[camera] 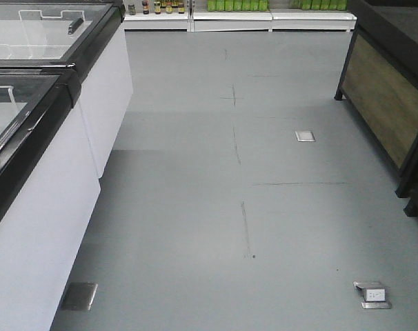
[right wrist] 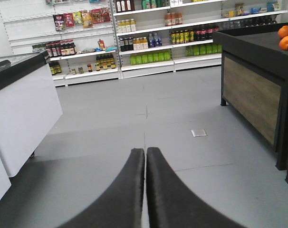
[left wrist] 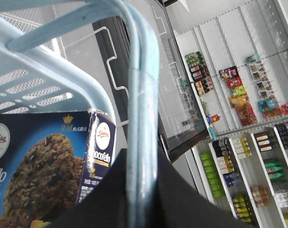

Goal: Left arm holds basket, right arm returns cookies
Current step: 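Lift the basket with the left gripper and swing it in front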

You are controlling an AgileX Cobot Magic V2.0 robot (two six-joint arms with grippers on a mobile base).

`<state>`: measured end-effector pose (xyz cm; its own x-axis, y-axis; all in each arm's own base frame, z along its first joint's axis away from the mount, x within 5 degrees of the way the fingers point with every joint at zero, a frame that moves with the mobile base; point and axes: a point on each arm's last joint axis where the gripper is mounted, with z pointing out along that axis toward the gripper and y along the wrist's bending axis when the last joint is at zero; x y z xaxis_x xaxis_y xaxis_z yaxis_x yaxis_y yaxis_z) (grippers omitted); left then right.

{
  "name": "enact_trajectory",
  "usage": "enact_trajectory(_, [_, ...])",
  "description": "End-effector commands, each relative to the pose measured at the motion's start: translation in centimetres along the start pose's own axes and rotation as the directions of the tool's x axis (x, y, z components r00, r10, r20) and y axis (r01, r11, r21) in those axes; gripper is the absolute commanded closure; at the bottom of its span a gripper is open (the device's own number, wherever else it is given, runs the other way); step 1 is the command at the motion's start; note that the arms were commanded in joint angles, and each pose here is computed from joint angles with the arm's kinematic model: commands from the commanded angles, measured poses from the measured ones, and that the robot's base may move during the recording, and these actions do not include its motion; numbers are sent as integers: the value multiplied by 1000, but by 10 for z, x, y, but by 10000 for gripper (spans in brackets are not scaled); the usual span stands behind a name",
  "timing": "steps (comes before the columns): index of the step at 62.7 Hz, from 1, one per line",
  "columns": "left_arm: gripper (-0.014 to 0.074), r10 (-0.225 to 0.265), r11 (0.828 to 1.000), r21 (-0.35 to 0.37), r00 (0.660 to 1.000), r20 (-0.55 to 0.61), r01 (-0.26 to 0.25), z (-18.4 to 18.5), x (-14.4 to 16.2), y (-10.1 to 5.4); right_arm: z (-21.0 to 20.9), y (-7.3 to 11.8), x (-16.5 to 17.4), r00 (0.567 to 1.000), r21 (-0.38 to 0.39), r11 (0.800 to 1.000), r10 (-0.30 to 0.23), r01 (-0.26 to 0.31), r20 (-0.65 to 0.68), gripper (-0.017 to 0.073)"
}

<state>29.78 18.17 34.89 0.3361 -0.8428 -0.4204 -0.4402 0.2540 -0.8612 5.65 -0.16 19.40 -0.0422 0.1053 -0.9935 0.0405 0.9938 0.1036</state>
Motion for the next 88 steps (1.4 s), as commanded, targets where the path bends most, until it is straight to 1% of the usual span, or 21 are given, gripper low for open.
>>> enact_trajectory(1, [601,-6,995,97,997,82,-2,-15,-12,-21,-1,0,-6,996,4,1000,-1,1,85,568])
enact_trajectory(3, [601,-30,994,104,996,84,21,-16,-13,-22,-1,0,-6,996,4,1000,-1,1,85,568])
enact_trajectory(7, [601,-63,991,126,994,94,51,-20,-16,-26,-1,0,-6,996,4,1000,-1,1,85,568])
enact_trajectory(12, [601,-86,985,159,990,111,68,-27,-20,-33,-1,0,-6,996,4,1000,-1,1,85,568])
enact_trajectory(29, [601,-94,964,261,985,145,54,-50,-34,-65,-1,0,-6,996,4,1000,-1,1,85,568])
enact_trajectory(43, [601,-91,949,312,990,108,53,-75,-37,-87,-1,0,-6,996,4,1000,-1,1,85,568])
enact_trajectory(47, [601,-80,946,320,993,83,49,-81,-34,-93,-1,0,-6,996,4,1000,-1,1,85,568])
enact_trajectory(50, [601,-66,944,328,996,67,40,-85,-31,-97,-1,0,-6,996,4,1000,-1,1,85,568])
enact_trajectory(55, [601,-12,943,333,1000,26,3,-90,-21,-102,-1,0,-6,996,4,1000,-1,1,85,568])
enact_trajectory(61, [601,25,943,332,996,-85,4,-92,-2,-106,-1,0,-6,996,4,1000,-1,1,85,568])
enact_trajectory(64, [601,40,942,335,989,-141,10,-93,7,-108,-1,0,-6,996,4,1000,-1,1,85,568])
enact_trajectory(66, [601,46,940,339,980,-193,22,-95,15,-110,-1,0,-6,996,4,1000,-1,1,85,568])
enact_trajectory(69, [601,69,936,352,963,-260,28,-97,26,-113,-1,0,-6,996,4,1000,-1,1,85,568])
enact_trajectory(70, [601,86,933,359,957,-277,20,-98,29,-114,-1,0,-6,996,4,1000,-1,1,85,568])
enact_trajectory(73, [601,111,926,378,938,-329,23,-101,39,-117,-1,0,-6,996,4,1000,-1,1,85,568])
enact_trajectory(76, [601,138,914,404,909,-393,36,-106,50,-121,-1,0,-6,996,4,1000,-1,1,85,568])
enact_trajectory(78, [601,166,905,425,890,-424,34,-109,58,-123,-1,0,-6,996,4,1000,-1,1,85,568])
enact_trajectory(79, [601,189,898,439,882,-433,23,-111,61,-124,-1,0,-6,996,4,1000,-1,1,85,568])
enact_trajectory(81, [601,222,885,465,858,-463,22,-115,69,-127,-1,0,-6,996,4,1000,-1,1,85,568])
enact_trajectory(88, [601,304,852,523,780,-546,34,-129,95,-135,-1,0,-6,996,4,1000,-1,1,85,568])
